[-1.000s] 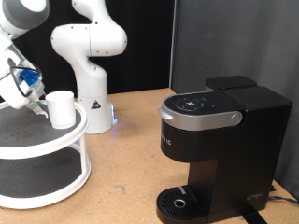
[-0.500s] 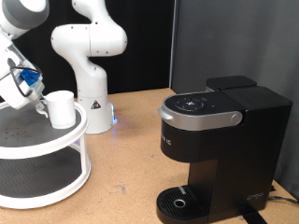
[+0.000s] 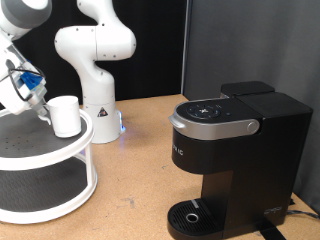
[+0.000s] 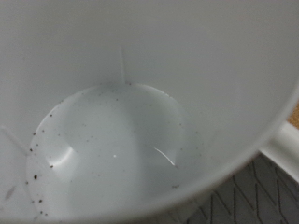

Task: Make a cup of coffee with the keurig machine

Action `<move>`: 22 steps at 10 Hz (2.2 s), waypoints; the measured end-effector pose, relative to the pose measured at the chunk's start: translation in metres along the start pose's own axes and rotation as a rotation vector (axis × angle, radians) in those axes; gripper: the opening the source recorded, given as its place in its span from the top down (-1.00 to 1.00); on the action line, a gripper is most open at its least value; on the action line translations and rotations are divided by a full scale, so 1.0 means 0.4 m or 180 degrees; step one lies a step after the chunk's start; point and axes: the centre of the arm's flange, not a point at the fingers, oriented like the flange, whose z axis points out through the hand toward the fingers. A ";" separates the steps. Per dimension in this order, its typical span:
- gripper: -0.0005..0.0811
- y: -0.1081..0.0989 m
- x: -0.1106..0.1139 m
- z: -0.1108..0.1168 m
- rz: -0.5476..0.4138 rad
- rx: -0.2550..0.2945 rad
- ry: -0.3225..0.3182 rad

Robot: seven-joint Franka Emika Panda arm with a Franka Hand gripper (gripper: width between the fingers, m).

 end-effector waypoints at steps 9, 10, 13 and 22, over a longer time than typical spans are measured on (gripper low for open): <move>0.83 -0.041 0.266 0.012 0.0550 0.0044 0.0024; 0.83 -0.041 0.299 0.019 0.0610 0.0032 0.0021; 0.83 -0.033 0.339 0.036 0.0601 0.0041 -0.0023; 0.83 -0.086 0.422 0.122 0.1117 -0.0238 0.0230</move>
